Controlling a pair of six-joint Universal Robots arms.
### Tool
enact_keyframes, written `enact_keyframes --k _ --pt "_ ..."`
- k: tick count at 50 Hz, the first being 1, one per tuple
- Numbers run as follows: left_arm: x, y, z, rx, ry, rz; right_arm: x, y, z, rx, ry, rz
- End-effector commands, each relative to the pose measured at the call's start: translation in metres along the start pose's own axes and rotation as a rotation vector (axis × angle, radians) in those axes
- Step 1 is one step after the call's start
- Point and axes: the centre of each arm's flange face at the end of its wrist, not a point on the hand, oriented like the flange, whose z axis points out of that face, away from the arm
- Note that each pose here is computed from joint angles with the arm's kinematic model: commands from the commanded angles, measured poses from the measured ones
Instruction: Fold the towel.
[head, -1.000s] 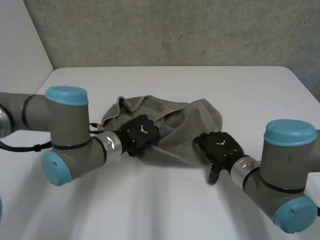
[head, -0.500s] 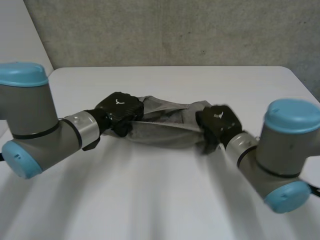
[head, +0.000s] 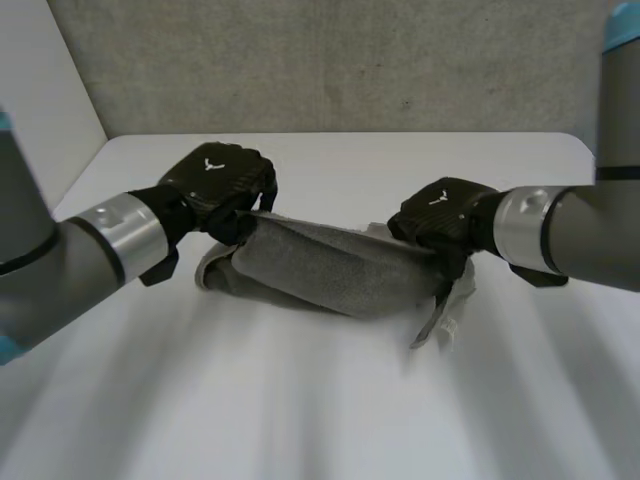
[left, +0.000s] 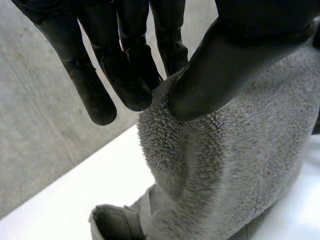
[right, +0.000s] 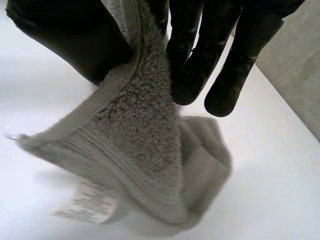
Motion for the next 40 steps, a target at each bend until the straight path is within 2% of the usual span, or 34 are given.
enact_keyframes --k 1,3,4,5,6,8,9,11,15,17,19,20,21,22,23,25,26,28,31,33,40 --pt "-0.026 0.021 0.059 0.024 -0.015 0.026 0.029 -0.020 0.050 0.129 0.150 -0.070" --pt "-0.049 -0.020 0.084 0.182 -0.062 0.106 0.050 -0.072 0.054 0.373 0.334 -0.158" --pt "-0.049 -0.020 0.084 0.183 -0.062 0.106 0.050 -0.072 0.054 0.374 0.335 -0.159" --pt "-0.058 -0.054 0.089 0.294 -0.100 0.152 0.061 -0.102 0.043 0.516 0.438 -0.190" --pt "-0.059 -0.054 0.089 0.295 -0.101 0.152 0.061 -0.102 0.043 0.518 0.439 -0.190" --pt "-0.070 -0.131 0.078 0.545 -0.202 0.238 0.081 -0.163 -0.002 0.840 0.641 -0.207" --pt "-0.070 -0.132 0.078 0.546 -0.203 0.239 0.081 -0.163 -0.002 0.842 0.642 -0.207" --pt "-0.069 -0.199 0.049 0.805 -0.291 0.294 0.086 -0.190 -0.040 1.027 0.693 -0.159" --pt "-0.069 -0.225 0.026 0.935 -0.321 0.270 0.086 -0.178 -0.045 0.998 0.648 -0.110" --pt "-0.069 -0.220 0.026 0.940 -0.301 0.242 0.076 -0.157 -0.032 0.905 0.590 -0.089" --pt "-0.069 -0.180 0.039 0.832 -0.254 0.173 0.068 -0.144 -0.023 0.843 0.547 -0.075" --pt "-0.069 -0.179 0.039 0.831 -0.254 0.173 0.059 -0.128 -0.014 0.766 0.491 -0.056" --pt "-0.072 -0.151 0.046 0.750 -0.240 0.153 0.059 -0.128 -0.014 0.765 0.490 -0.056" --pt "-0.074 -0.123 0.050 0.669 -0.227 0.144 0.048 -0.112 -0.005 0.692 0.433 -0.040" --pt "-0.074 -0.123 0.050 0.668 -0.227 0.144 0.048 -0.112 -0.005 0.691 0.432 -0.040" --pt "-0.070 -0.071 0.054 0.519 -0.196 0.156 0.029 -0.081 0.012 0.561 0.344 -0.035" --pt "-0.070 -0.071 0.054 0.519 -0.196 0.156 0.028 -0.081 0.012 0.561 0.343 -0.035" --pt "-0.060 -0.022 0.053 0.383 -0.162 0.189 0.011 -0.047 0.027 0.442 0.283 -0.039" --pt "-0.054 0.001 0.050 0.316 -0.148 0.205 0.002 -0.031 0.033 0.391 0.252 -0.041" --pt "-0.039 0.040 0.042 0.204 -0.111 0.232 -0.012 -0.002 0.040 0.305 0.211 -0.029" --pt "-0.013 0.101 0.031 0.035 -0.046 0.252 -0.041 0.047 0.052 0.176 0.131 0.013"
